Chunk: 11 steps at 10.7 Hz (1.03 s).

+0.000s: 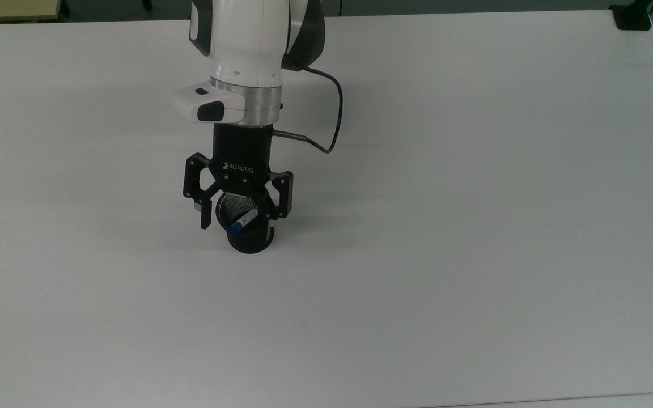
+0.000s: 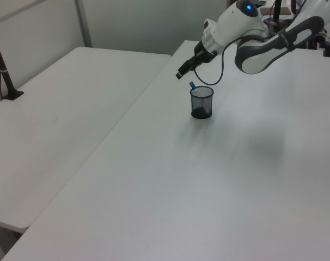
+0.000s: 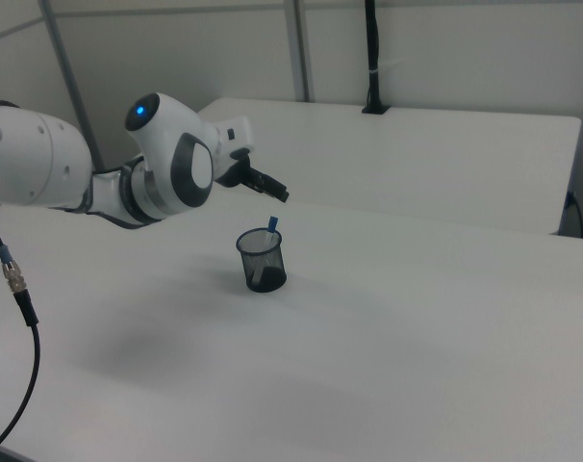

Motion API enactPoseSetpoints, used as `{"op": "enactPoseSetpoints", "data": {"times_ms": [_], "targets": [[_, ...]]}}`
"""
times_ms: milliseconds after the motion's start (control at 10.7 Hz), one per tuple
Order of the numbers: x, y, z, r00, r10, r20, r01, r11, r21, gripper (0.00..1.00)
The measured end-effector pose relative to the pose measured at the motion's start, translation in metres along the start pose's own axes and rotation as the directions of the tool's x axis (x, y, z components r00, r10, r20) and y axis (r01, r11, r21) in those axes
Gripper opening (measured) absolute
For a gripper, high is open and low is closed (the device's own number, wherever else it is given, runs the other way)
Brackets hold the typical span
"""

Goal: Insert the marker
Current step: 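Open the gripper and raise it away from the cup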

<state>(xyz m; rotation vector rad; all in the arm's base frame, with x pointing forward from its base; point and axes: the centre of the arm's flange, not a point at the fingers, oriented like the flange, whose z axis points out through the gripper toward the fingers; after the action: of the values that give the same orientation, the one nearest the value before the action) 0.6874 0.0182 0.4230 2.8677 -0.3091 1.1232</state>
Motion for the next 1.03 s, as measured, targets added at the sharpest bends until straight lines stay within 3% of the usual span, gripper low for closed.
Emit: {"op": "enactPoseSetpoints", "data": {"times_ms": [373, 653, 839, 1025], "targets": [[-0.001, -0.057, -0.044, 0.979, -0.061, 0.193, 0.083, 0.991, -0.109, 1.0], [-0.004, -0.084, -0.093, 0.95, -0.061, 0.307, 0.106, 0.985, -0.133, 1.0], [-0.003, -0.072, -0.129, 0.887, -0.109, 0.448, 0.163, 0.983, -0.082, 1.0], [-0.001, -0.048, -0.167, 0.801, -0.197, 0.566, 0.226, 0.974, 0.02, 1.0]]}}
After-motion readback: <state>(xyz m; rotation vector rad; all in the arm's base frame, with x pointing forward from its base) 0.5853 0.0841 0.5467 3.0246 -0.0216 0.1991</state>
